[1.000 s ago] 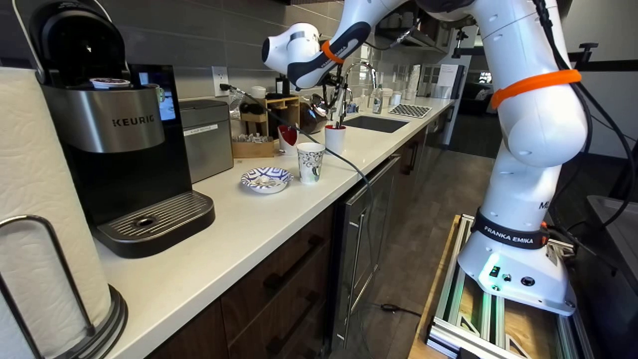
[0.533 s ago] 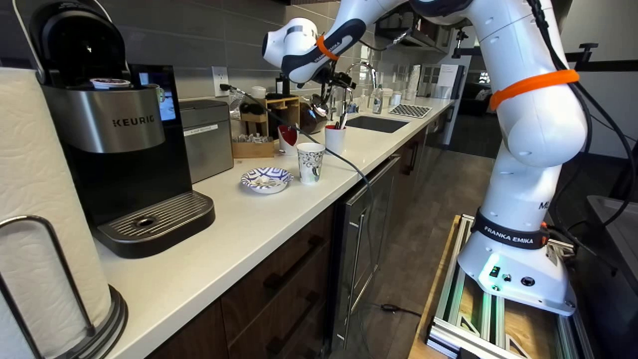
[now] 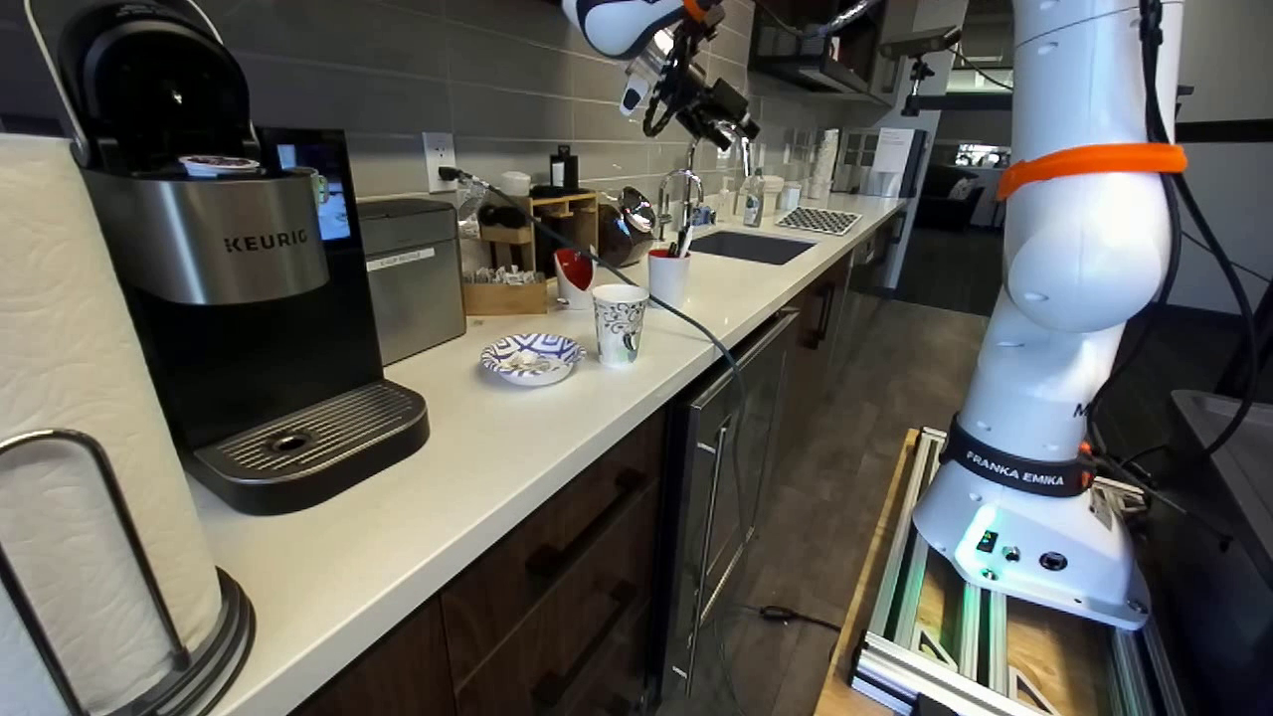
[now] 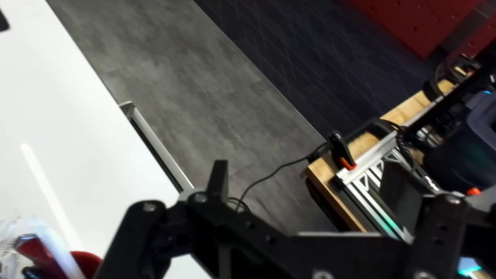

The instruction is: Move the straw to the right cup

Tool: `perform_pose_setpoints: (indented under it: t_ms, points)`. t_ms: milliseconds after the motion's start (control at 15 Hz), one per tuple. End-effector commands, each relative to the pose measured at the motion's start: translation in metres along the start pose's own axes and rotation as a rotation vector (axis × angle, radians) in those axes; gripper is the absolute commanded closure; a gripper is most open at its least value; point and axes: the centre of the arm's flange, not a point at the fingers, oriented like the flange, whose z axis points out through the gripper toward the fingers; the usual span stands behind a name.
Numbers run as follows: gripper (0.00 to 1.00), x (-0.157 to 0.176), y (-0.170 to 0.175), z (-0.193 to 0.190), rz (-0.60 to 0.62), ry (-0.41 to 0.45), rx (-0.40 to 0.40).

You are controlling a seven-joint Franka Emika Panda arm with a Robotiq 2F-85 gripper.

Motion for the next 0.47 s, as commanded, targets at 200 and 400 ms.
perform_pose_setpoints:
  t_ms: [200,400]
  points:
    - [0.00,-0.002,-0.098,0.069,-0.068,0.285,0.242]
    - [0.00,-0.009,-0.064,0.042,-0.062,0.223,0.191]
